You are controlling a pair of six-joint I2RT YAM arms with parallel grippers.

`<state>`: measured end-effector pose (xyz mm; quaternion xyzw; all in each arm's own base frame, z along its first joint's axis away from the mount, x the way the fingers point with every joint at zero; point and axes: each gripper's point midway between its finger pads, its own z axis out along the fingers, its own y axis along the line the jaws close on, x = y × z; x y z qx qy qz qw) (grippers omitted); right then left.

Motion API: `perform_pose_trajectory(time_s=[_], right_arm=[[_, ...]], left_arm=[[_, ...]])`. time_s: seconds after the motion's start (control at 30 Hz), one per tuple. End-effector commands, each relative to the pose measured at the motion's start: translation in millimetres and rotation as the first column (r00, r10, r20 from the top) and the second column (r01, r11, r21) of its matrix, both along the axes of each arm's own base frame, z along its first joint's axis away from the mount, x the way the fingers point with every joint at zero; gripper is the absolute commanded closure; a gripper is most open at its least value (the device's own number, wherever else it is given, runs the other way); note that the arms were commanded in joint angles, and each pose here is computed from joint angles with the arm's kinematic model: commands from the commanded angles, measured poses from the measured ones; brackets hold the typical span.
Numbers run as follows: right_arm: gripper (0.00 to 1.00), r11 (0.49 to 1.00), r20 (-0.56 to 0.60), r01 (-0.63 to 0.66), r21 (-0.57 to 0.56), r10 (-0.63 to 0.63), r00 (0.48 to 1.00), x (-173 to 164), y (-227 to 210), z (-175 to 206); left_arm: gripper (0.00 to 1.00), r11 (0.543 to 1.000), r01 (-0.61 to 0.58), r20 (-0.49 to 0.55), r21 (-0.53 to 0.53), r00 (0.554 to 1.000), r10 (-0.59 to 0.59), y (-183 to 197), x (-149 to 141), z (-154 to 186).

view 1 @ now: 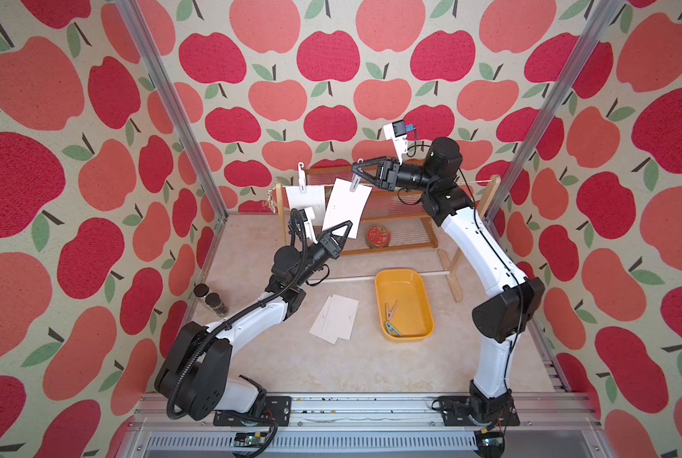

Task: Remove the postcards from the strings
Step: Remove the clamp from the clothesline.

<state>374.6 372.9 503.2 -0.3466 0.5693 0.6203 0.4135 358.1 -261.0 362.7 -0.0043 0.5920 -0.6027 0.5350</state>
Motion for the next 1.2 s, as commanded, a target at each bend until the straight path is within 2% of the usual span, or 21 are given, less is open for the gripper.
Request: perform_pose_trajectory(time_s=[0.0, 0.33, 0.8, 1.17], right_arm=[[0.72, 1.000, 0.037, -0.009, 0.009, 0.008, 0.999, -11.9, -4.8, 15.2], [0.73, 0.999, 0.062, 0.048, 0.017, -0.049, 0.997, -11.1, -13.2, 29.6], [0.73, 0.982, 0.082, 0.181, 0.054, -0.185, 0.979, -2.8, -36.9, 51.1], [0.73, 0.965, 0.121, 0.251, 0.076, -0.259, 0.958, -21.9, -70.2, 65.7]], left_arm=[[1.00, 1.000, 0.012, 0.042, -0.026, 0.999, -0.011, 1.3, -2.2, 16.0], [1.00, 1.000, 0.016, 0.017, -0.008, 1.000, -0.016, 2.0, -8.6, 2.0], [1.00, 0.996, 0.059, -0.012, 0.073, 0.998, -0.059, -11.8, -37.3, -21.2], [1.00, 0.979, 0.107, -0.130, 0.174, 0.988, -0.085, -19.4, -68.2, -66.5]])
